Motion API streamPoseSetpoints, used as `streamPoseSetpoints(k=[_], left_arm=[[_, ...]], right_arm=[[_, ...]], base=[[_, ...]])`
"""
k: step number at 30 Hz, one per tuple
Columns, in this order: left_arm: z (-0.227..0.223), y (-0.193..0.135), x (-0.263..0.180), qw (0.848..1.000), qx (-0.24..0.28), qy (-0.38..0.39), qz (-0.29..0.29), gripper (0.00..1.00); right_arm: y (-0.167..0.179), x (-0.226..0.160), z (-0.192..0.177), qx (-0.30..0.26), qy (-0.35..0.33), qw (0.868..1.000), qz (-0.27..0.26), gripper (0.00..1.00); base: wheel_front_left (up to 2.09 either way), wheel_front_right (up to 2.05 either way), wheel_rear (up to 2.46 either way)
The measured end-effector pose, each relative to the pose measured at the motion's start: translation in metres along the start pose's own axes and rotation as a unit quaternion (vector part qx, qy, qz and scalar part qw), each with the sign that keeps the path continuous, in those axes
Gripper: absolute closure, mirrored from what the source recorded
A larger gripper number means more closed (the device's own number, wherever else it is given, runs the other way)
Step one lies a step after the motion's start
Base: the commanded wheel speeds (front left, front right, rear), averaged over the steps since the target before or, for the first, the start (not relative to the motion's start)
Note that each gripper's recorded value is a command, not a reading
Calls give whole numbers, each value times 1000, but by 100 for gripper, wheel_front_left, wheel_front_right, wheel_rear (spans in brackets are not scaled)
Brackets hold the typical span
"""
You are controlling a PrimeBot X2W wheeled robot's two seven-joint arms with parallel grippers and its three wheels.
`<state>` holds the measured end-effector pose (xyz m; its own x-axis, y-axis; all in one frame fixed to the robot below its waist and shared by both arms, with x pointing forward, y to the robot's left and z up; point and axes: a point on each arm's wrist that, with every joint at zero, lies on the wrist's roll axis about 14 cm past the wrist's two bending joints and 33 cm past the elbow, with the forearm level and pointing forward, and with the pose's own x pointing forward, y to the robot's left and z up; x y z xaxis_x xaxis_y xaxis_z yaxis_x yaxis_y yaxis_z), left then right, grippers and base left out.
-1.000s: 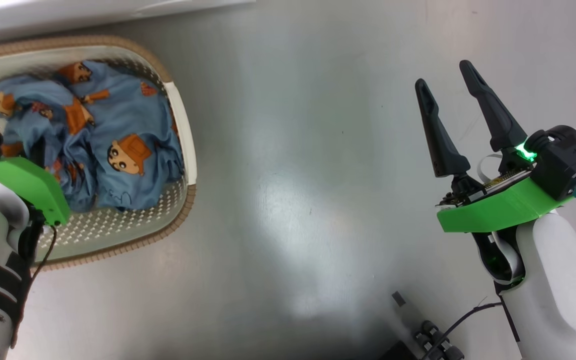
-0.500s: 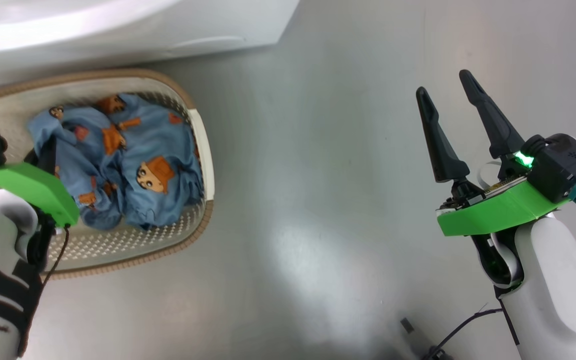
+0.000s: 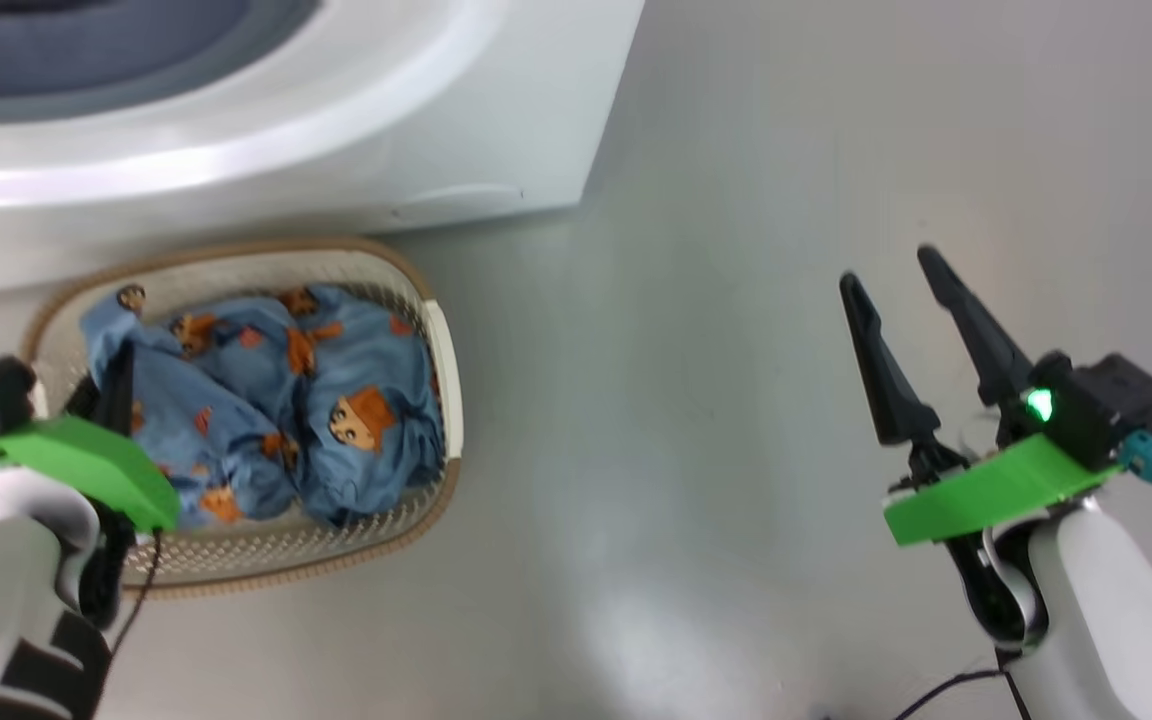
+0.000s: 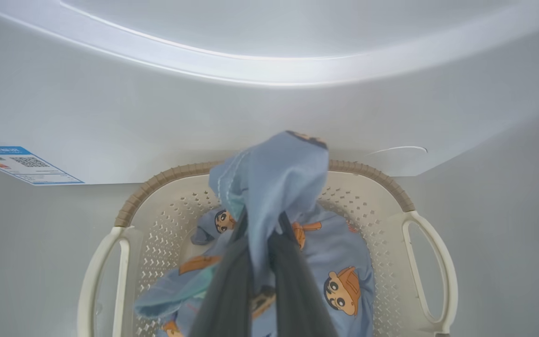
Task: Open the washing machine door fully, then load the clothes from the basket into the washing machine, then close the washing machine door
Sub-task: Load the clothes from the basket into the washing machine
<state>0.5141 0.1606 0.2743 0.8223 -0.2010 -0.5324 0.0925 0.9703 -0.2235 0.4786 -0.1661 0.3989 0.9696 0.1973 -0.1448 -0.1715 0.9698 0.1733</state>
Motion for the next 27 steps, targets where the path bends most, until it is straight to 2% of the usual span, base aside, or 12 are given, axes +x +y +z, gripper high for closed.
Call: streamPoseSetpoints(k=[14, 27], left_arm=[[58, -10, -66, 994, 13, -111, 4, 100], [97, -17, -143, 976, 20, -217, 10, 100]], right_arm=[[0, -52, 22, 5, -10, 1000, -17, 0], [9, -90, 41, 11, -36, 999, -18, 0]], base=[[0, 0, 0], [0, 0, 0]])
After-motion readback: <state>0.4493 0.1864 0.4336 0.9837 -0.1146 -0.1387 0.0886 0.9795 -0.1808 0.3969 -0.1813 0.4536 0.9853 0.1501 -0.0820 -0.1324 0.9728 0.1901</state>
